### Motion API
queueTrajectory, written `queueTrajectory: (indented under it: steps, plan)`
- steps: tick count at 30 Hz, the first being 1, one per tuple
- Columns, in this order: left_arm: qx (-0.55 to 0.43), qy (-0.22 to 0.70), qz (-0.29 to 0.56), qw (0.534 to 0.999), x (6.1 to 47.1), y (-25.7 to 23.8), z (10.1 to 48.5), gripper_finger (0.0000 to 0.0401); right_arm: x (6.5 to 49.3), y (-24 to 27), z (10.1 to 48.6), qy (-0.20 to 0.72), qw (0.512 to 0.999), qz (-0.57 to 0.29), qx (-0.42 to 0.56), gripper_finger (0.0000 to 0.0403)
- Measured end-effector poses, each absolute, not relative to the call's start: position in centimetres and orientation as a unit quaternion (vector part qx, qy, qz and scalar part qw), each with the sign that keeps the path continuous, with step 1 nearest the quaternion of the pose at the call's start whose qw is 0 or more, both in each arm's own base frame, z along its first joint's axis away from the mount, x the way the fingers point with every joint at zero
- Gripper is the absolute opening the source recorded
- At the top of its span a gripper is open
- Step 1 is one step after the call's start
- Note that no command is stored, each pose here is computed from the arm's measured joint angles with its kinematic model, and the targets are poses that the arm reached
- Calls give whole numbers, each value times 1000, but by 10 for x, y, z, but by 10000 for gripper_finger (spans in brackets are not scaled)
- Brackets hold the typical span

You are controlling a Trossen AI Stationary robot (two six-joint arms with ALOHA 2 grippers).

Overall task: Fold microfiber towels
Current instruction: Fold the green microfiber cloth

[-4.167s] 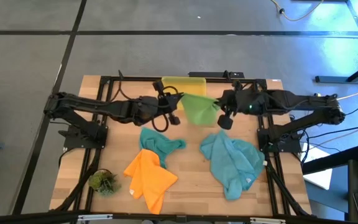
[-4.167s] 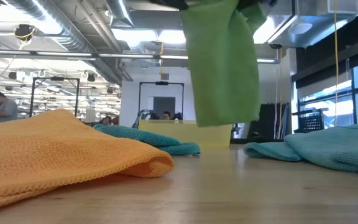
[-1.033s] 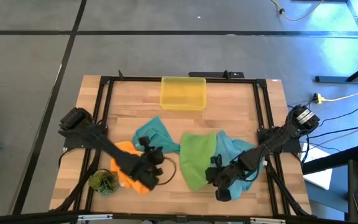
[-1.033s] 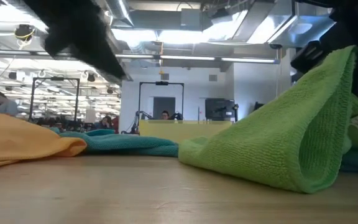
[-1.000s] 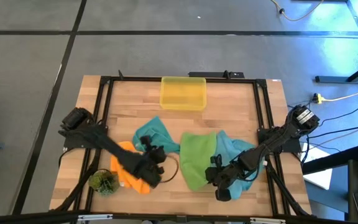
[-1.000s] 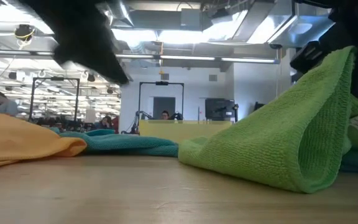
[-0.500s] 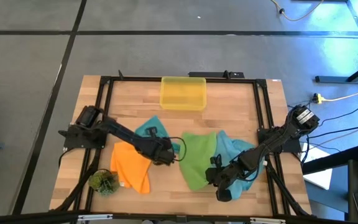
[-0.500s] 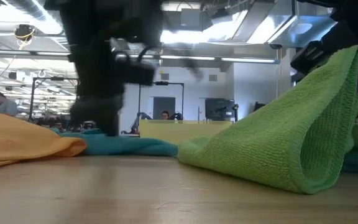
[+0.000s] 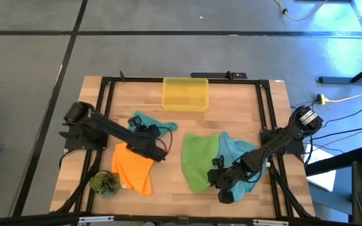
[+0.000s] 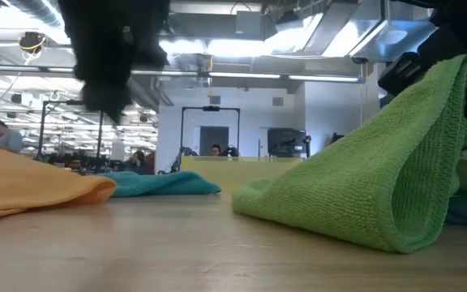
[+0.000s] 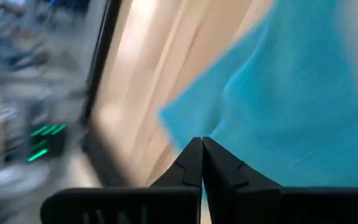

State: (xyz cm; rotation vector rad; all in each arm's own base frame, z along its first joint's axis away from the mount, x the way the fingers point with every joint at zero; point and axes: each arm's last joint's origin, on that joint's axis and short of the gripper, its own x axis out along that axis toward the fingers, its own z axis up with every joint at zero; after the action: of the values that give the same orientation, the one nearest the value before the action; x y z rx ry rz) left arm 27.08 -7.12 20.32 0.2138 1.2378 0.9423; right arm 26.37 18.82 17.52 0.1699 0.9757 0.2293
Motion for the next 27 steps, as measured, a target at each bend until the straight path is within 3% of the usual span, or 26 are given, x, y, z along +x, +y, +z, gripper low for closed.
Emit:
queueTrajectory:
  steps: [5,9,14,18,22,27]
  plan:
    - [52,400,283,870,296,-118,230,0,268,183,176,464,875,96,99,5]
    - [99,327,128,931,313,-165,234,0,273,177,176,461,876,81,115,5]
    - [191,329,-5,925,325,-203,198,0,278,169,176,459,877,69,121,5]
    - [201,365,-81,906,337,-217,149,6,281,164,176,460,877,66,122,5]
    - [166,344,-107,918,351,-220,125,37,282,161,176,462,875,73,121,5]
    - [161,307,-99,933,359,-221,126,98,283,160,176,466,872,80,127,5]
